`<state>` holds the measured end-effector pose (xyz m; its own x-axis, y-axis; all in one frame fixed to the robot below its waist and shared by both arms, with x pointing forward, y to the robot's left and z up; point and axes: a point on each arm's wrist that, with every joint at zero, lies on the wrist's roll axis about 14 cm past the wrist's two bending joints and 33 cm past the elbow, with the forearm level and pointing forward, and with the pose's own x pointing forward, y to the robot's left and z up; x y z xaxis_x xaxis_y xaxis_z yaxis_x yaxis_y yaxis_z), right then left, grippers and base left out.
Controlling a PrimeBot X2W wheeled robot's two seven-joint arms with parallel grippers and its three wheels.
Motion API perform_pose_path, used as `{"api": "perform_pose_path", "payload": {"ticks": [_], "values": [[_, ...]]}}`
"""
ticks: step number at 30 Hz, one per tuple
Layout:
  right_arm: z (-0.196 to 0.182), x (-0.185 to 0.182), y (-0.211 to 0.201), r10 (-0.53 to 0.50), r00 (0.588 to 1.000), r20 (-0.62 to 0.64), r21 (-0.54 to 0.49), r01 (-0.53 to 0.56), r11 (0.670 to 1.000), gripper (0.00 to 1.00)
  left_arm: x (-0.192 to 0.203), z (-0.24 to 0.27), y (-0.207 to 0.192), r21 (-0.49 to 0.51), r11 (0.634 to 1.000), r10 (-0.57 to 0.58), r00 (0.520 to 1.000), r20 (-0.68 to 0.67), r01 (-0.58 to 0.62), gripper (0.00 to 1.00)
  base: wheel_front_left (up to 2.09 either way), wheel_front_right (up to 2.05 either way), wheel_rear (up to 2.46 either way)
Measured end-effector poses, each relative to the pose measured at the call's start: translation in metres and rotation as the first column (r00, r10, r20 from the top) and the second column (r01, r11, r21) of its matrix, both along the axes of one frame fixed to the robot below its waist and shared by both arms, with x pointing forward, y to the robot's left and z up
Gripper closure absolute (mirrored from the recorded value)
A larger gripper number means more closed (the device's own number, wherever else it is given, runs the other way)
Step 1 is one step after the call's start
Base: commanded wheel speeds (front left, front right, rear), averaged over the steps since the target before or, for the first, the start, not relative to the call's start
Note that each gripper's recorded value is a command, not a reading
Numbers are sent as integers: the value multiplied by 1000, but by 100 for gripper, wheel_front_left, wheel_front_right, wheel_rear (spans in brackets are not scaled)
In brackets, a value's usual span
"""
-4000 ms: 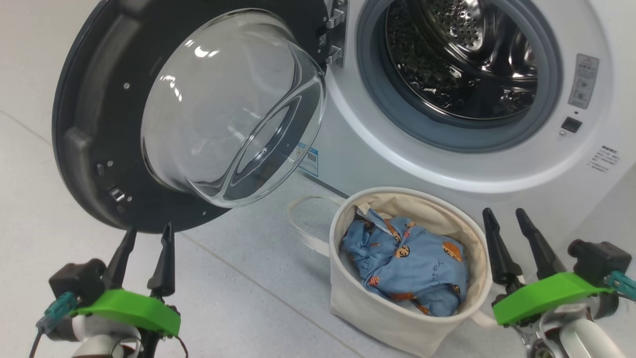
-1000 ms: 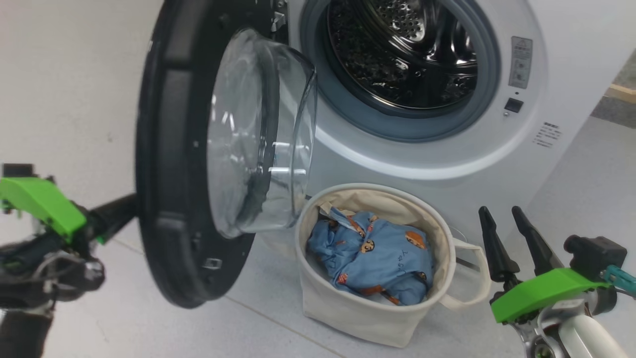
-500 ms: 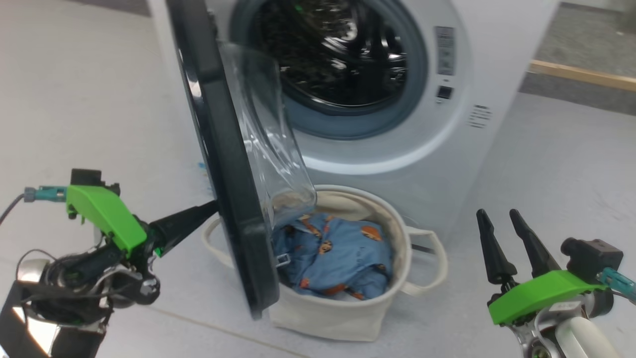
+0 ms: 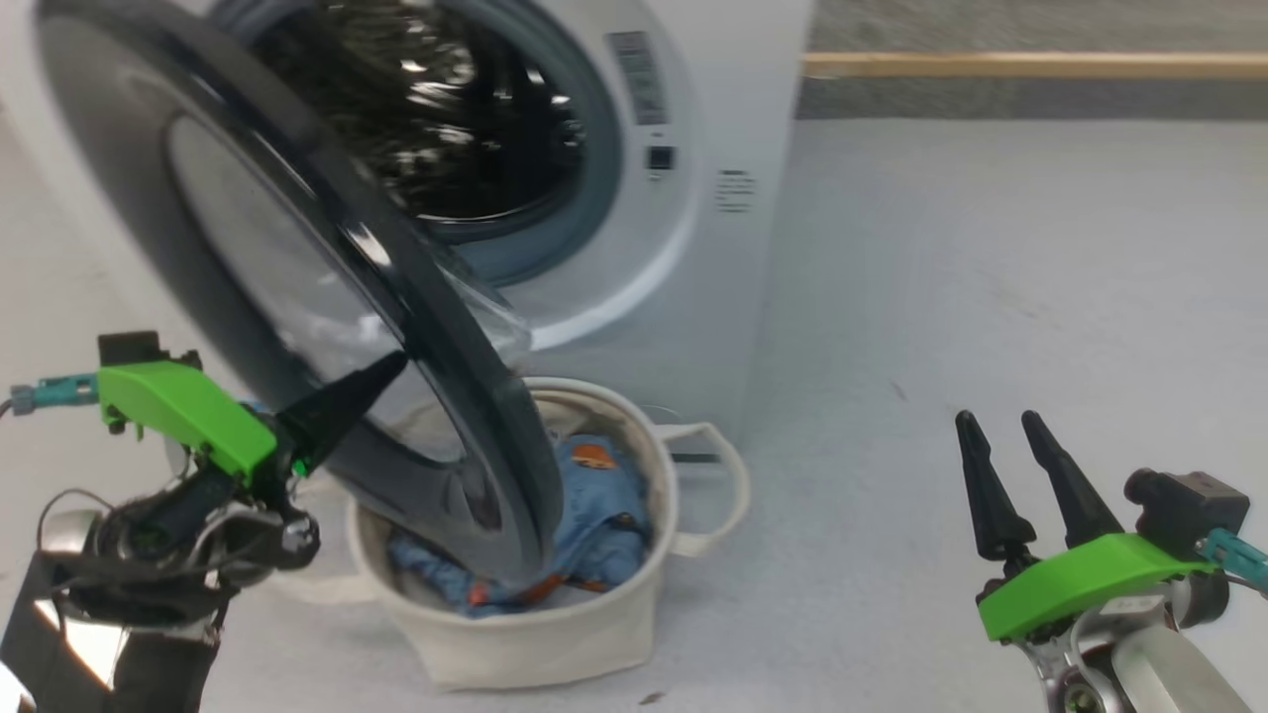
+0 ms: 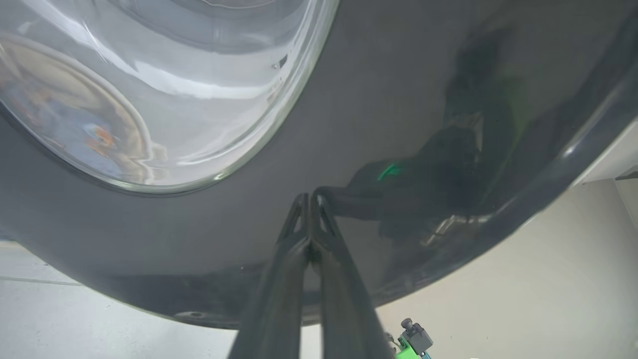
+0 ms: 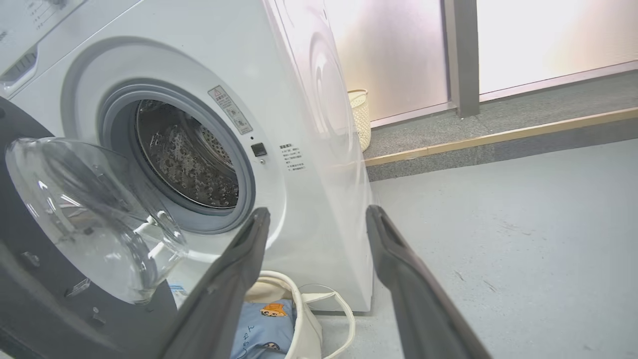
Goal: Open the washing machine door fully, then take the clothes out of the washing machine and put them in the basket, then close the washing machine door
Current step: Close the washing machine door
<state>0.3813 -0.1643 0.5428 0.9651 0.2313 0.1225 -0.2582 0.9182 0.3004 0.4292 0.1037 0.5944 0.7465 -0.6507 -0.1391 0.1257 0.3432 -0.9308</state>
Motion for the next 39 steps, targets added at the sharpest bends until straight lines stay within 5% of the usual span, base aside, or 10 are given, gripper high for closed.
{"api": "perform_pose_path", "payload": {"ticks": [9, 14, 15, 23, 30, 35, 39], "values": [[-8, -20, -43, -126, 992, -25, -7, 126, 992, 0, 31, -2, -43, -28, 997, -74, 997, 9, 74, 100, 0, 0, 0], [-7, -16, -38, -108, 994, -18, -12, 108, 994, 0, 33, -5, -30, -3, 999, -41, 999, 13, 41, 100, 0, 0, 0], [-7, -16, -38, -108, 994, -18, -12, 108, 994, 0, 33, -5, -30, -3, 999, -41, 999, 13, 41, 1, 0, 0, 0], [-3, -1, -10, -19, 1000, -6, -13, 19, 1000, 0, 23, -3, 17, 70, 995, 65, 996, 53, -69, 0, 0, 0, 0], [6, 10, 19, 67, 998, 21, -22, -66, 998, 0, 5, -5, 68, 244, 943, 172, 958, 228, -227, 0, 0, 0, 0], [13, 15, 29, 98, 994, 42, -30, -96, 995, 0, -7, -4, 94, 429, 829, 174, 894, 413, -359, 0, 0, 0, 0], [17, 17, 31, 103, 993, 49, -29, -102, 994, 0, -8, 5, 104, 459, 756, 181, 823, 538, -466, 0, 0, 0, 0]]}}
